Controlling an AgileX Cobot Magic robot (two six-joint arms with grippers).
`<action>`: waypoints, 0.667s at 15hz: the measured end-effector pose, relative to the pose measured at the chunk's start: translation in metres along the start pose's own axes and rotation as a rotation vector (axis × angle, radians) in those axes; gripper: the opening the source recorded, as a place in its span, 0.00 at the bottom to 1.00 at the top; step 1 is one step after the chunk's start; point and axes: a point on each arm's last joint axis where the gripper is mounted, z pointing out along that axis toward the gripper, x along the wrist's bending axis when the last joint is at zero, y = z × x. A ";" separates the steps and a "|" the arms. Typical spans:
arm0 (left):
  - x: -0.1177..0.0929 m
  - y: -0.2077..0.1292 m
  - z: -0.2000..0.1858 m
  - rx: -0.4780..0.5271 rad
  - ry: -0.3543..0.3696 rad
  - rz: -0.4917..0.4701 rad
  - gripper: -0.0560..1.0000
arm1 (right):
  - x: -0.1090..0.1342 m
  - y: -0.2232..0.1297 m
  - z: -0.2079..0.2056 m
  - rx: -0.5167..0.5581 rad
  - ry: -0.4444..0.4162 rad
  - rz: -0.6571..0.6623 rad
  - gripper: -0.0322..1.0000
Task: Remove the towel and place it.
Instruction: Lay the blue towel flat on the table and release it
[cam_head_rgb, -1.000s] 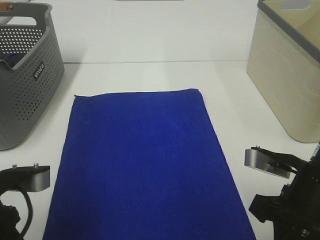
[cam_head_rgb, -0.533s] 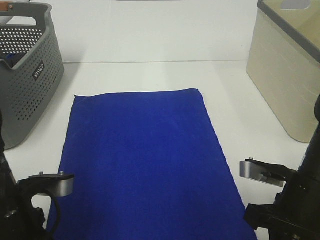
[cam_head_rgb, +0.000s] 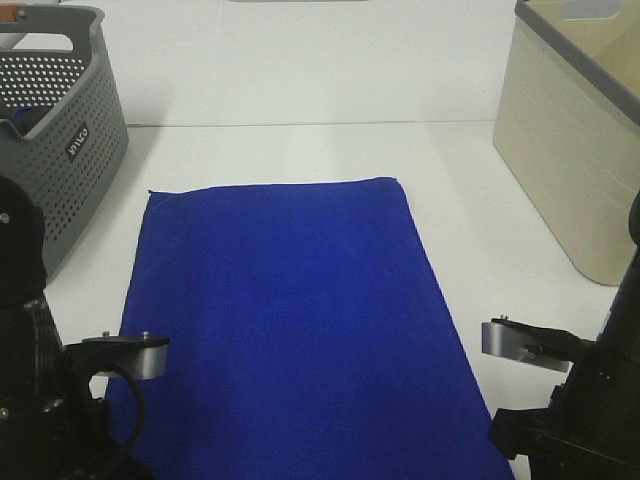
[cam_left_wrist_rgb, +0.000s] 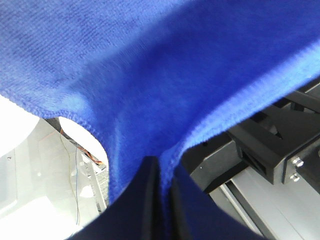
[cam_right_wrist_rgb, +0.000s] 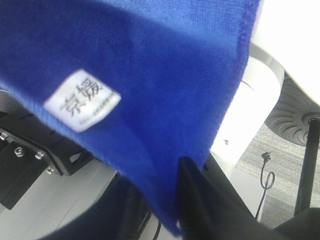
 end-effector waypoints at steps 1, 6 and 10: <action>0.000 0.000 0.000 0.000 -0.006 -0.004 0.16 | 0.000 0.000 0.000 0.000 0.000 0.000 0.34; -0.018 -0.006 0.009 0.045 -0.008 0.047 0.67 | 0.000 0.000 0.000 0.004 0.003 0.005 0.61; -0.031 0.006 -0.007 0.030 -0.011 0.110 0.70 | 0.013 0.008 -0.023 -0.055 0.001 -0.063 0.63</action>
